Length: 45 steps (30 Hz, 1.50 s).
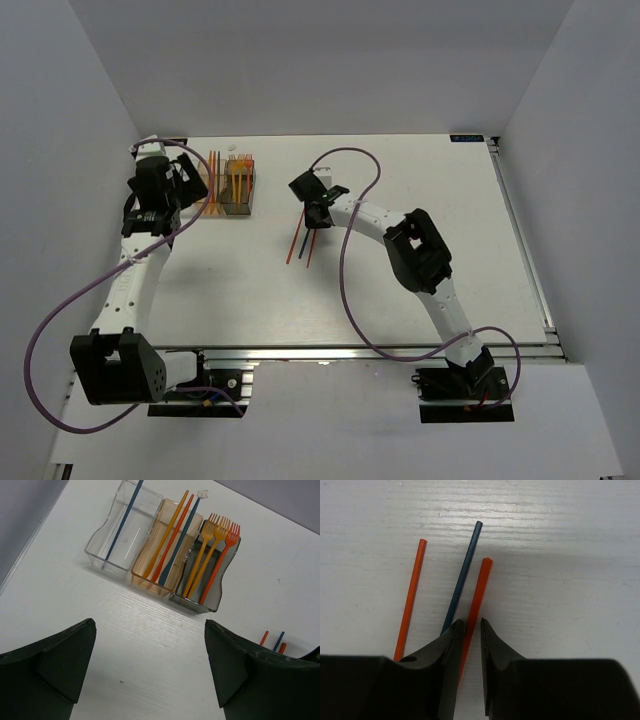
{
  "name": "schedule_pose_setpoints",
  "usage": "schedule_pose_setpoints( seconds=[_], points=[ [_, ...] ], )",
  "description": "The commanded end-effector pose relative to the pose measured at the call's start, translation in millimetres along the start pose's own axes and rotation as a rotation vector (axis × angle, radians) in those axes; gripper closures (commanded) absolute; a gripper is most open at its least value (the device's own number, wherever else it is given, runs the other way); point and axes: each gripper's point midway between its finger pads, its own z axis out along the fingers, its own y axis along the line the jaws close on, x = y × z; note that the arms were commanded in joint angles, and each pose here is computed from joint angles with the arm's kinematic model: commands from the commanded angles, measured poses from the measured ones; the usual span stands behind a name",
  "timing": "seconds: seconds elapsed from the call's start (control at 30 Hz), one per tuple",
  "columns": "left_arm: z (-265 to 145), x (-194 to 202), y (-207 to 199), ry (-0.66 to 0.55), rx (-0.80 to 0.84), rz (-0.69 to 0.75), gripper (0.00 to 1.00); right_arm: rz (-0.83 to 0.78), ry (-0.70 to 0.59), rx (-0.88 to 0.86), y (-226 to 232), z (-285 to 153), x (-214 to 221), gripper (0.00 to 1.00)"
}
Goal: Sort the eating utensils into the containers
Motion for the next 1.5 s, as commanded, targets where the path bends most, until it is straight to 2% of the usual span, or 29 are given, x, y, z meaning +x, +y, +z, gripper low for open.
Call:
schedule_pose_setpoints(
  seconds=[0.0, 0.07, 0.2, 0.23, 0.27, 0.4, 0.47, 0.5, 0.57, 0.6, 0.67, 0.73, 0.8, 0.83, 0.87, 0.9, 1.07, 1.23, 1.3, 1.47],
  points=[
    [-7, -5, -2, -0.018, 0.022, 0.004, 0.02, 0.041, 0.087, 0.032, -19, 19, 28, 0.75],
    [-8, -4, -6, -0.014, 0.040, 0.004, 0.02, 0.055, 0.144, 0.040, -32, 23, 51, 0.76],
    [-7, 2, -19, 0.020, 0.105, -0.002, 0.02, 0.062, 0.128, 0.069, -53, 11, 54, 0.84],
    [-8, 4, -24, 0.030, 0.123, -0.005, 0.02, 0.050, 0.128, 0.091, -60, 10, 55, 0.90],
    [-7, 5, -26, 0.037, 0.132, -0.009, 0.02, 0.040, 0.137, 0.098, -64, 8, 56, 1.00],
    [-16, 23, -61, 0.090, 0.259, -0.024, 0.02, 0.002, 0.186, 0.056, -76, -2, 57, 1.00],
    [-22, 29, -75, 0.109, 0.341, -0.057, 0.02, -0.041, 0.135, -0.098, -62, -18, 39, 1.00],
    [-27, 49, -86, 0.168, 0.411, -0.100, 0.02, -0.069, 0.160, -0.151, -61, -22, 52, 1.00],
    [-36, 48, -103, 0.145, 0.517, -0.167, 0.02, -0.132, 0.090, -0.213, -59, -39, 34, 1.00],
    [-46, 56, -115, 0.175, 0.583, -0.232, 0.02, -0.157, 0.095, -0.226, -63, -43, 41, 1.00],
    [-52, 68, -123, 0.153, 0.653, -0.289, 0.02, -0.172, 0.034, -0.262, -65, -59, 26, 1.00],
    [-59, 81, -132, 0.143, 0.710, -0.362, 0.02, -0.168, 0.028, -0.299, -68, -68, 30, 1.00],
    [-72, 83, -143, 0.142, 0.775, -0.457, 0.02, -0.165, -0.031, -0.363, -63, -89, 17, 1.00],
    [-81, 71, -150, 0.084, 0.843, -0.485, 0.02, -0.167, -0.030, -0.373, -65, -93, 22, 1.00],
    [-84, 84, -151, 0.096, 0.866, -0.510, 0.02, -0.166, -0.058, -0.422, -60, -108, 15, 1.00],
    [-99, 74, -163, 0.057, 0.953, -0.543, 0.02, -0.164, -0.087, -0.476, -53, -116, 10, 1.00],
    [-125, 101, -188, 0.081, 1.121, -0.517, 0.02, -0.093, -0.198, -0.624, -40, -162, -8, 1.00],
    [-148, 118, -209, 0.085, 1.260, -0.485, 0.05, -0.015, -0.373, -0.895, -12, -228, -37, 1.00],
    [-156, 113, -210, 0.059, 1.304, -0.499, 0.05, -0.047, -0.392, -0.999, -2, -250, -35, 1.00],
    [-159, 98, -218, 0.023, 1.336, -0.499, 0.08, -0.071, -0.383, -1.072, 4, -258, -28, 1.00]
  ],
)
